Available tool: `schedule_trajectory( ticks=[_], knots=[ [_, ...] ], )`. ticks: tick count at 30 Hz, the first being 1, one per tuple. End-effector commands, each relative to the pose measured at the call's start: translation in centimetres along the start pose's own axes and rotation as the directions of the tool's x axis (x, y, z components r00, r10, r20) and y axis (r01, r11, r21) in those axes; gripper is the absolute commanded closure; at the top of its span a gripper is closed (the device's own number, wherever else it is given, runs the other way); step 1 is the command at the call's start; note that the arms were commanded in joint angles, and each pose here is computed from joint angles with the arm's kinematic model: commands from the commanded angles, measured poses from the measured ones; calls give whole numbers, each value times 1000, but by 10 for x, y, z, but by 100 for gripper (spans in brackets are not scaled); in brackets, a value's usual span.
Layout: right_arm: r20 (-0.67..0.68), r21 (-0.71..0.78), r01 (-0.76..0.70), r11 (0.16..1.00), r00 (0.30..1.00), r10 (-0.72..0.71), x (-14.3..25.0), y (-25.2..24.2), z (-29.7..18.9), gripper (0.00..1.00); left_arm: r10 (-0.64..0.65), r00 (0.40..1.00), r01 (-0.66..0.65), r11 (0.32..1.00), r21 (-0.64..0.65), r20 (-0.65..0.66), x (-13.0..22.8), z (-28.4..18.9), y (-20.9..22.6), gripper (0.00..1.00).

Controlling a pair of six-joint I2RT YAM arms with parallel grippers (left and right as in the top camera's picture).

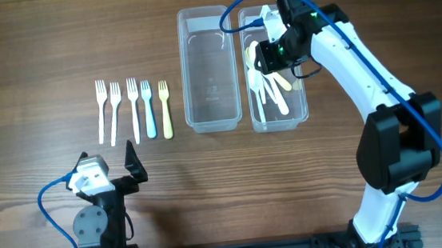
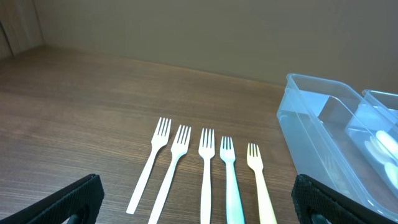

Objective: Pack container
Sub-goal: 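Place the last white spoon into the right container, then lift away, then move the left gripper over the forks and lower toward the leftmost fork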

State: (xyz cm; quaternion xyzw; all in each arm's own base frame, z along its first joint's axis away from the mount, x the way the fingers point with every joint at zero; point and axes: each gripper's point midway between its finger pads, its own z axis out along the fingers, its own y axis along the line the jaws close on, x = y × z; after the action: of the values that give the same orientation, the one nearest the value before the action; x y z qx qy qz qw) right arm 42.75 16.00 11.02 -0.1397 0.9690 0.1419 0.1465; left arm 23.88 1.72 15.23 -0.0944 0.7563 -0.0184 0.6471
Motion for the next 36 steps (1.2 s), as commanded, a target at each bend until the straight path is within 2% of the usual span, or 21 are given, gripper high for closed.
schedule_trajectory(
  ticks=[1, 4, 9, 16, 24, 32, 36],
  knots=[
    [178, 60, 1, 998, 984, -12, -37, 2, -65, 46, 18, 1000, -18, 1000, -4, 6, 0, 0, 1, 0],
    [289, 188, -73, 980, 957, 16, -53, -21, -108, 20, 18, 1000, -18, 1000, -4, 6, 0, 0, 1, 0],
    [416, 384, -206, 900, 909, 30, -54, -73, -175, 0, 18, 1000, -18, 1000, -4, 6, 0, 0, 1, 0],
    [453, 543, -372, 753, 885, 110, -26, -147, -220, 0, 18, 1000, -18, 1000, -4, 6, 0, 0, 1, 0],
    [478, 565, -498, 658, 847, 231, 7, -210, -243, 1, 19, 1000, -19, 1000, -5, 6, 0, 0, 2, 0],
    [470, 571, -515, 639, 844, 259, 17, -221, -246, 1, 12, 1000, -12, 1000, 9, 9, -1, 0, -1, 0],
    [470, 571, -515, 639, 844, 260, 18, -221, -246, 0, 7, 999, -10, 997, 78, 37, -12, -2, -14, 0]
  ],
)
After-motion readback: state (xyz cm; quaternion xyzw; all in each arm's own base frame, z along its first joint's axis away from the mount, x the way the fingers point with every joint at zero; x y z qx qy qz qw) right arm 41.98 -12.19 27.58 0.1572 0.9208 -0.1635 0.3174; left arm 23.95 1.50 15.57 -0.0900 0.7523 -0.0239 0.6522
